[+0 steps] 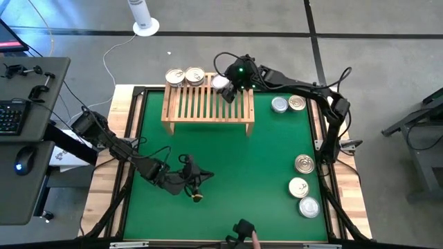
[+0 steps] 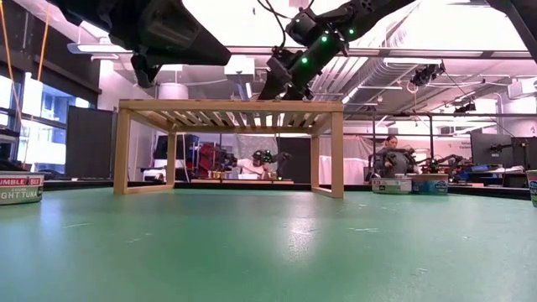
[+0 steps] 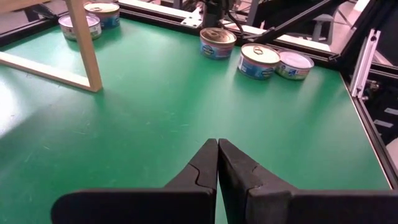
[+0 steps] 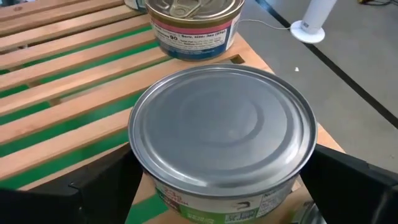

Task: Stack canned seafood by type on shelf
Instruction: Put the green white tuna can on the shelf

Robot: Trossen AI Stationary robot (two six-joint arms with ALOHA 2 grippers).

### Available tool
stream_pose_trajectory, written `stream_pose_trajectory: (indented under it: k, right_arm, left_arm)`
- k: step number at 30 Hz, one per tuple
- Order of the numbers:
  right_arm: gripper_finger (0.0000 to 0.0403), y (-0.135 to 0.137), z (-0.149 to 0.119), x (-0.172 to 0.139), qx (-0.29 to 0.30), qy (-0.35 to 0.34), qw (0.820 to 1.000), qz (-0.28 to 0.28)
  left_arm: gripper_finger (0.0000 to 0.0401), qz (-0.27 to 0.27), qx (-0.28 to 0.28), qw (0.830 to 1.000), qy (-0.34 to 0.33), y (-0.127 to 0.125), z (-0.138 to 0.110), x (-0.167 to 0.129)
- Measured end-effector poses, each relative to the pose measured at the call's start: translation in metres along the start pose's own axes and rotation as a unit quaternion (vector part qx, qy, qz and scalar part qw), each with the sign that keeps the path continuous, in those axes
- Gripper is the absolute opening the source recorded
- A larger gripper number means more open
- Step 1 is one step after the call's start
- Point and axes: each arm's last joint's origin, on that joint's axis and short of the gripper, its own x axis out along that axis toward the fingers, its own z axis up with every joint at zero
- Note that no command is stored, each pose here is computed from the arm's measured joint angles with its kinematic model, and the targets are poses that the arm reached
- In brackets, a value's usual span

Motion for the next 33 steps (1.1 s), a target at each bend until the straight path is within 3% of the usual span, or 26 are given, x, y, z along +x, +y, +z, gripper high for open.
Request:
stream_pose_trajectory:
  k: [19, 23, 33]
  right_arm:
    - [0.04, -0.003, 0.007, -0.004, 0.007, -0.008, 1.0, 0.001]
    - [0.04, -0.003, 0.015, -0.013, 0.014, 0.009, 1.0, 0.002]
    - [0.0399, -0.001, 0.008, -0.015, -0.019, 0.058, 0.998, -0.004]
  left_arm:
    - [0.0, 0.005, -0.006, 1.0, -0.001, 0.002, 0.003, 0.003]
    - [0.0, 0.011, 0.009, 1.0, -0.006, -0.001, 0.018, 0.007]
    - [0.0, 0.076, 0.056, 0.996, -0.002, 0.013, 0.067, 0.0]
